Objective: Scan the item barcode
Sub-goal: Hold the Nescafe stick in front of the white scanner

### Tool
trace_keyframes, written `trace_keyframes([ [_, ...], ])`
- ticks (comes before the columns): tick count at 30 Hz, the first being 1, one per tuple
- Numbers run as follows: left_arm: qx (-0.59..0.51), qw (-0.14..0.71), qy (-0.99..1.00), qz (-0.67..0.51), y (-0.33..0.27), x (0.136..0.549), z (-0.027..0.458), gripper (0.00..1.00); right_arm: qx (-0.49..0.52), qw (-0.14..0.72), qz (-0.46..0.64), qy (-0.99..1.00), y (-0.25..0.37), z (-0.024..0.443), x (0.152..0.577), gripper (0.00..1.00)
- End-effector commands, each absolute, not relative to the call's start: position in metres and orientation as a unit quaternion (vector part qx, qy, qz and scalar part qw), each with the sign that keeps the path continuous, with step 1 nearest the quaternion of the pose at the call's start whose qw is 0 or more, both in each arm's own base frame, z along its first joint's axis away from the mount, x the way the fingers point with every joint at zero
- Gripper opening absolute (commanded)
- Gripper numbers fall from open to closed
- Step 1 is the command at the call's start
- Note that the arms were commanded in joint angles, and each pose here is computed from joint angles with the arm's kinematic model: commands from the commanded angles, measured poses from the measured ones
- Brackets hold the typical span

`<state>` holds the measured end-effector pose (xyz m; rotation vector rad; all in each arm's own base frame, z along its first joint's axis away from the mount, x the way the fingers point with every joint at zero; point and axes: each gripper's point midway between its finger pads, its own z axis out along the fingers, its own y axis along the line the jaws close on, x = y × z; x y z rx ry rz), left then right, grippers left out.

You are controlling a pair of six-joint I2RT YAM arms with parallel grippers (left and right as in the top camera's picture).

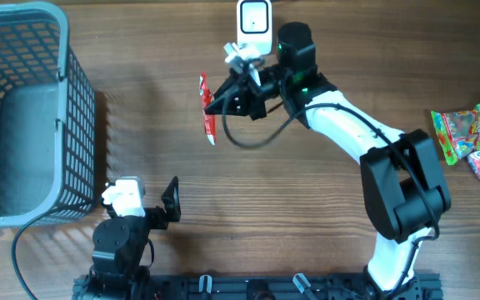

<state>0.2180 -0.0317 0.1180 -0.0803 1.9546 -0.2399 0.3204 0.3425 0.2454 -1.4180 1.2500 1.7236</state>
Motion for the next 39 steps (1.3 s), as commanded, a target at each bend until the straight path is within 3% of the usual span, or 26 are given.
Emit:
trace_keyframes([
  [1, -0.038, 0.554, 0.826, -0.102, -0.031, 0.218, 0.118, 1.0, -0.606, 0.355, 0.609, 0.368, 0.339, 0.271, 0.307, 0.04],
  [7, -0.038, 0.554, 0.826, -0.102, -0.031, 0.218, 0.118, 1.0, -0.659, 0.44, 0.544, 0.277, 0.336, 0.292, 0.302, 0.04],
  [15, -0.038, 0.554, 0.826, -0.102, -0.031, 0.218, 0.118, 1.0, -0.669, 0.464, 0.524, 0.25, 0.335, 0.29, 0.305, 0.04],
  [19, -0.038, 0.554, 0.826, -0.102, -0.031, 0.218, 0.118, 1.0, -0.697, 0.604, 0.372, 0.106, 0.345, 0.271, 0.325, 0.04],
  [27, -0.038, 0.554, 0.826, -0.102, -0.031, 0.218, 0.118, 1.0, -0.695, 0.69, 0.196, -0.055, 0.348, 0.286, 0.329, 0.04],
  [33, -0.038, 0.554, 0.826, -0.102, -0.031, 0.218, 0.118, 1.0, -0.7, 0.668, 0.251, 0.015, 0.348, 0.275, 0.335, 0.04],
  [36, -0.038, 0.554, 0.826, -0.102, -0.031, 0.218, 0.118, 1.0, -0.681, 0.553, 0.426, 0.222, 0.347, 0.236, 0.333, 0.04],
  [39, -0.038, 0.554, 0.826, -0.102, -0.031, 0.218, 0.118, 1.0, -0.589, 0.363, 0.575, 0.436, 0.336, 0.193, 0.31, 0.04],
])
